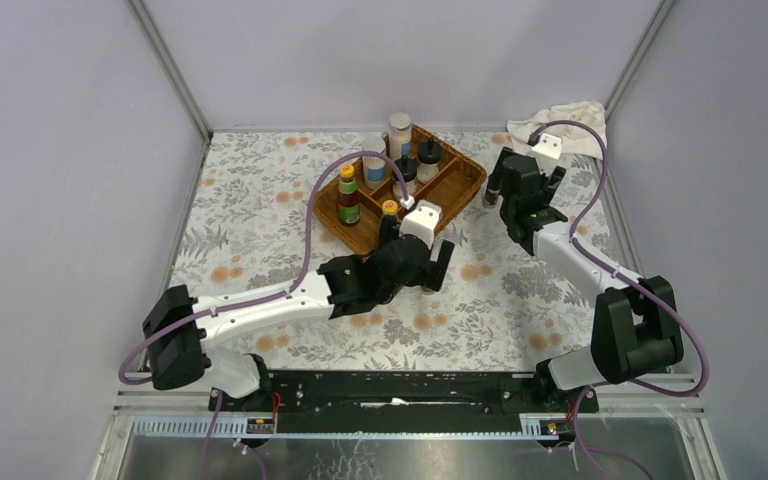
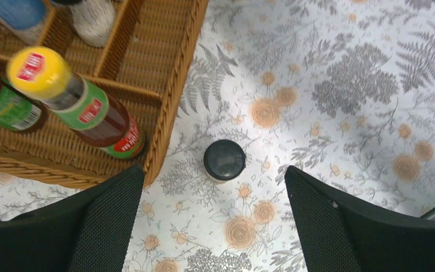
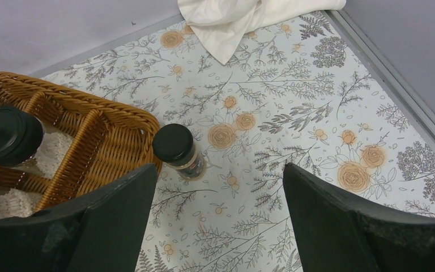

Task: Organize the condiment bottles
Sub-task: Pick up the bottle from the center of the board.

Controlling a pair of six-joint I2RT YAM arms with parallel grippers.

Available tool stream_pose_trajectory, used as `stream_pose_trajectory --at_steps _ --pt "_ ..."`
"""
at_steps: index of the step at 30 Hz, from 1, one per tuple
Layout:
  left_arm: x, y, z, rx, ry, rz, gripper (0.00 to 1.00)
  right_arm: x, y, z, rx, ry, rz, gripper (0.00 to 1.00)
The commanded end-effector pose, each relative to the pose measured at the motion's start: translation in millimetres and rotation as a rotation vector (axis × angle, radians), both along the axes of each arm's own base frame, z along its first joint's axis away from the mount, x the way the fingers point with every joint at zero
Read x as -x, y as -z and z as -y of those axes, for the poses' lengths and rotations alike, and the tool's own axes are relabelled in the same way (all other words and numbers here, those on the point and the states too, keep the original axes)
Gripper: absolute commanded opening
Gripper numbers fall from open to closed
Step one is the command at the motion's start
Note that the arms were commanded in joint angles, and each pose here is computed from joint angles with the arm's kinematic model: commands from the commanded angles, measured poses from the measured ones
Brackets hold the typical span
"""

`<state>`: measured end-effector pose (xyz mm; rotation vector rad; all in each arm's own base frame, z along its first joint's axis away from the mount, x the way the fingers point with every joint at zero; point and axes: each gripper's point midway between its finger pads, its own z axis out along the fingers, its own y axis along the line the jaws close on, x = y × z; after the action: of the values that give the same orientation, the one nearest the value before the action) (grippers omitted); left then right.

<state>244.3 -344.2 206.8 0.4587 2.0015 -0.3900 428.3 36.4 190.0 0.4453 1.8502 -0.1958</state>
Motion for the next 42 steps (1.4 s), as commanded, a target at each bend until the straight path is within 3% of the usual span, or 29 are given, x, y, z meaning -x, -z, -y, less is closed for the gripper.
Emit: stream_pose_trajectory --at_steps 1,9,16,26,42 --pt "14 36 4 -0.049 0.048 -0.09 0.99 -7 -3 0 -0.024 0.011 0.04 0.89" --pt "27 53 12 0.003 0.09 -0.161 0.99 -8 -13 -7 -0.06 -0.018 0.062 0.89" --pt "34 72 11 -0.059 0.097 -0.19 0.99 -3 -42 -1 -0.022 -0.01 0.088 0.9" --pt "39 76 1 -0.047 0.06 -0.193 0.99 -3 -34 -2 -0.041 -0.006 0.083 0.9" --pt "16 109 21 -0.055 0.06 -0.084 0.98 -15 -21 -7 -0.041 -0.019 0.074 0.9"
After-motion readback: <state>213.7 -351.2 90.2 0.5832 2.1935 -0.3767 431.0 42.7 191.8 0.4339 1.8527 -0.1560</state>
